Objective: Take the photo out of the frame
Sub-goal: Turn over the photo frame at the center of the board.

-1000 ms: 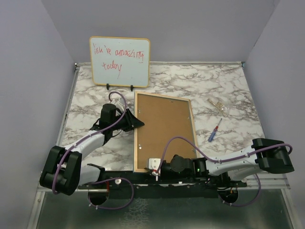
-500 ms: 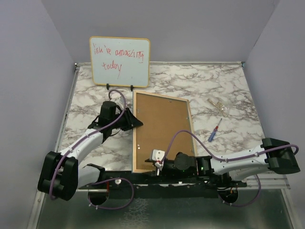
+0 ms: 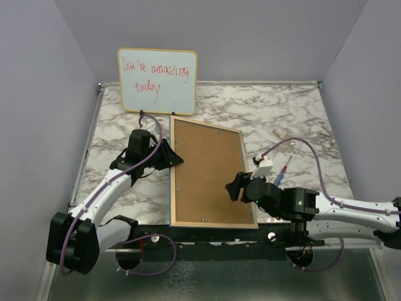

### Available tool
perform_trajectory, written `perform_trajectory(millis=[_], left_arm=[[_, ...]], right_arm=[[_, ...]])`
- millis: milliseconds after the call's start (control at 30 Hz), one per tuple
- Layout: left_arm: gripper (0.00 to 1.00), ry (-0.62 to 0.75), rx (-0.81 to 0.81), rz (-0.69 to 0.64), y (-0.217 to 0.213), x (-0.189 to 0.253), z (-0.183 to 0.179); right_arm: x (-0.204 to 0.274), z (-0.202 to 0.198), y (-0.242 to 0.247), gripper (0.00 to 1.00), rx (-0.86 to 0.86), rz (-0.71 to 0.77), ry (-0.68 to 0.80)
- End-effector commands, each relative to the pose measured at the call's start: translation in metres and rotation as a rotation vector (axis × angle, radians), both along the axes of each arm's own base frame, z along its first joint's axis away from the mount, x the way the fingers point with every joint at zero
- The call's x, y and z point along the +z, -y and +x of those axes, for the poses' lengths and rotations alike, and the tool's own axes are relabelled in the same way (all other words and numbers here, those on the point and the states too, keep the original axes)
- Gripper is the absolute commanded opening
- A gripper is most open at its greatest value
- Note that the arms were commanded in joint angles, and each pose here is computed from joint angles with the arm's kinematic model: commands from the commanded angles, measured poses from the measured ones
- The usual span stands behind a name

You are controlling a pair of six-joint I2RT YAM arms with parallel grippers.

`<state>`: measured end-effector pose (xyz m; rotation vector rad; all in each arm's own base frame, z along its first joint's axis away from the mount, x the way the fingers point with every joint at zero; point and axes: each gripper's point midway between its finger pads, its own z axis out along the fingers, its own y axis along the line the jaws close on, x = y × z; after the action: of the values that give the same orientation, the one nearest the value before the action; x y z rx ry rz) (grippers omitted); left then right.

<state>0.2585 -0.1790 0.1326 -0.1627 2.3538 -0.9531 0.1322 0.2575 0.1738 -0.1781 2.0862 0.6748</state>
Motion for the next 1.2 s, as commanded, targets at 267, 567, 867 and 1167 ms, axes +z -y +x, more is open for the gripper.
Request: perform_trajectory(millis=[267,567,867,1167], left_arm=[[0.0,0.088,0.007,0.197,-0.027,-0.013,0.01],[0.0,0.089,-0.001,0.207,-0.029,-0.016,0.007],[0.0,0.093,-0.003,0.204,-0.028,-0.015,0.007],[0.0,0.117,0.005,0.191,-0.027,0.002,0.012]], right_arm=[[-0.091,0.008,0.063,0.8,-0.148,-0.029,-0.405],[-0.104,0.02,0.041,0.79,-0.127,-0.05,-0.443],[-0.117,0.032,0.047,0.8,-0.148,-0.066,-0.443],[-0.129,0.034,0.054,0.8,-0.171,-0.076,-0.471]])
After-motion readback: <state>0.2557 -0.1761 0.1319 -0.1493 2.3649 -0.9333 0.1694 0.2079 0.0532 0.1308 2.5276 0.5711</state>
